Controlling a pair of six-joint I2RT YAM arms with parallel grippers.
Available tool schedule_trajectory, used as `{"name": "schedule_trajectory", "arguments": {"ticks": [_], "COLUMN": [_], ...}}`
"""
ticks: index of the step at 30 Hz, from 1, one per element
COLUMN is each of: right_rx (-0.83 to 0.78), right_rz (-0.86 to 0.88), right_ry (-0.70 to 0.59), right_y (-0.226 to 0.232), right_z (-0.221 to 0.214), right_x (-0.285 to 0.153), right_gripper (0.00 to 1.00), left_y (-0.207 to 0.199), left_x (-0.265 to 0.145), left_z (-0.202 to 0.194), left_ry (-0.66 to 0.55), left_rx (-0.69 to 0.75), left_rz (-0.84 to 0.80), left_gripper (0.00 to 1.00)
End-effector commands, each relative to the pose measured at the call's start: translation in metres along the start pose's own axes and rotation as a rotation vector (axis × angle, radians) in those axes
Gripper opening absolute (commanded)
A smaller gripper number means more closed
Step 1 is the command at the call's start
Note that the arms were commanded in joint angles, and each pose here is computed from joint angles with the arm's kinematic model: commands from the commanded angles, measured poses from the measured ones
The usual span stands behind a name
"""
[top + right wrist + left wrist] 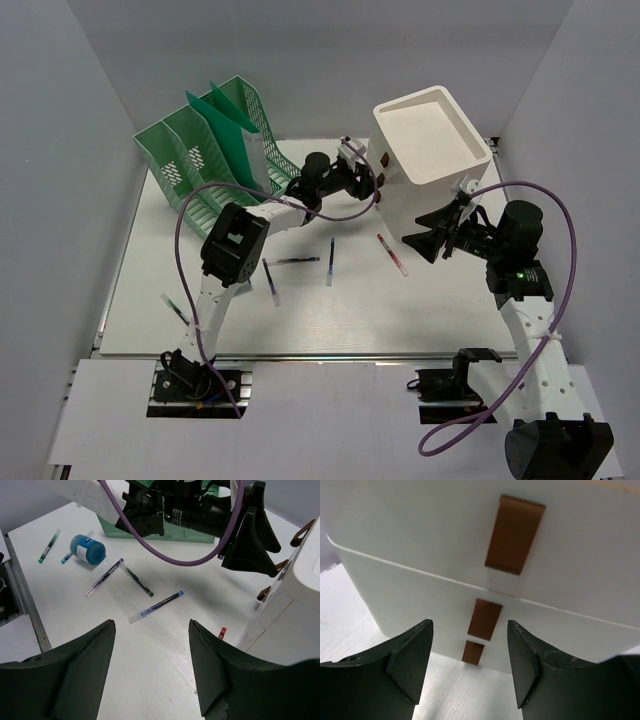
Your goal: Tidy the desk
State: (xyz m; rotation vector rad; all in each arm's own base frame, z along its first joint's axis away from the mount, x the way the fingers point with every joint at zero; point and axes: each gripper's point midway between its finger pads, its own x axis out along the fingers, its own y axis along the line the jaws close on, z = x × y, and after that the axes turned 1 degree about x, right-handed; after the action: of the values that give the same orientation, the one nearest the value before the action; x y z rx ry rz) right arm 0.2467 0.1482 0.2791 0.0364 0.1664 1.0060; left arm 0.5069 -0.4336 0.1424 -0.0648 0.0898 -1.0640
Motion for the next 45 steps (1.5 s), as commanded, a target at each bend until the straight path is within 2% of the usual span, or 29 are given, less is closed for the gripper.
{"name": "schedule_trajectory", "arguments": {"ticks": [1, 13, 23, 27, 33, 36, 38, 39, 45], "right_rx": [-0.034, -0.031, -0.024, -0.023, -0.026, -0.024, -0.028, -0.028, -0.029], "right_rz": [0.006, 0.003, -0.025, -0.025, -0.039, -0.053, -0.066, -0.069, -0.096], "right_ry": [-0.022, -0.022, -0.023, -0.023, -0.022, -0.018, -0.017, -0.017, -0.010], "right_y": [0.002, 0.002, -0.007, -0.007, -0.010, -0.013, -0.016, -0.017, -0.024], "right_z": [0.011, 0.011, 0.010, 0.009, 0.008, 0.005, 0.004, 0.003, -0.002], "right_x": [-0.002, -0.002, -0.005, -0.005, -0.005, -0.005, -0.005, -0.005, -0.006], "right_gripper": [0.66, 0.66, 0.66, 0.66, 0.66, 0.66, 0.66, 0.66, 0.67], "left_y": [-0.003, 0.001, -0.002, -0.002, -0.002, -0.002, -0.006, -0.002, -0.003], "left_x": [0.009, 0.016, 0.016, 0.015, 0.001, -0.010, -0.014, -0.022, -0.044], "left_z": [0.017, 0.011, 0.015, 0.017, 0.019, 0.021, 0.037, 0.024, 0.030], "left_ry": [-0.040, -0.043, -0.064, -0.071, -0.078, -0.080, -0.106, -0.085, -0.085], "left_rx": [0.015, 0.001, -0.003, -0.002, -0.007, -0.008, 0.003, -0.010, -0.009], "left_rz": [-0.029, -0.029, -0.041, -0.042, -0.024, -0.020, -0.024, -0.008, 0.004], "left_gripper": [0.70, 0.61, 0.41, 0.29, 0.18, 0.09, 0.03, 0.03, 0.00]}}
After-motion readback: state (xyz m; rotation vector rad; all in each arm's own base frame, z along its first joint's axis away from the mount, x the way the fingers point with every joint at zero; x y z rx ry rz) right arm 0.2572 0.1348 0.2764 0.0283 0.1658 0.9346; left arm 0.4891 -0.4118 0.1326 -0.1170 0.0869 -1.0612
